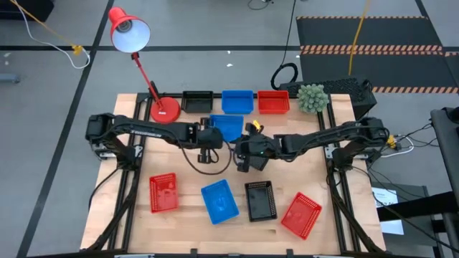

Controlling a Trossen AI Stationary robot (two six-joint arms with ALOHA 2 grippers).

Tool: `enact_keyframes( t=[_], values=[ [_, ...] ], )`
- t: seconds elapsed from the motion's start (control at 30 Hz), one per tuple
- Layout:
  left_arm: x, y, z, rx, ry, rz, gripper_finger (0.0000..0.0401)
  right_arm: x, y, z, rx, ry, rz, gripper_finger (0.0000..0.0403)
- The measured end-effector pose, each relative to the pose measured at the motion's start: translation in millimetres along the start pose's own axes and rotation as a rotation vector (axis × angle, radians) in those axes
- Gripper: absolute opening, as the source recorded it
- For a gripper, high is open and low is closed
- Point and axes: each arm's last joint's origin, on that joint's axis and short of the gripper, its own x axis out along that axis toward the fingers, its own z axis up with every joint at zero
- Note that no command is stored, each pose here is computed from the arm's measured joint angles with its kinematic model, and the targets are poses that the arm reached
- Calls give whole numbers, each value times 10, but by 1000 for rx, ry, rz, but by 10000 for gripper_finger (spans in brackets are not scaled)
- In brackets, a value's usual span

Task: Stack baskets by color
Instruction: Stack the middle blue bin on the top blue bin

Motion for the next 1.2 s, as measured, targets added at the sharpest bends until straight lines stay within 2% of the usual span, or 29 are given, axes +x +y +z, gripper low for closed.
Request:
enact_keyframes(
  t=[0.17, 0.37, 0.53, 0.73, 0.93, 1.1, 1.2],
  values=[
    [-32, -26, 103, 12, -14, 12, 9, 114, -52, -91, -19, 51, -18, 126],
    [-62, -64, 122, 24, -22, 19, 4, 164, -111, -146, -26, 90, -33, 122],
    [-66, -65, 129, 22, -29, 20, 17, 165, -120, -165, -46, 109, -33, 96],
    [-82, -86, 143, 33, -41, 20, 6, 160, -130, -214, -86, 160, -53, 56],
    [-110, -104, 200, 35, -95, 30, 24, 160, -131, -238, -117, 183, -52, 34],
    [-116, -109, 218, 51, -111, 36, 8, 161, -141, -251, -129, 196, -51, 8],
    [-115, -106, 223, 25, -117, 38, 10, 161, -144, -254, -147, 199, -48, 5]
  ],
)
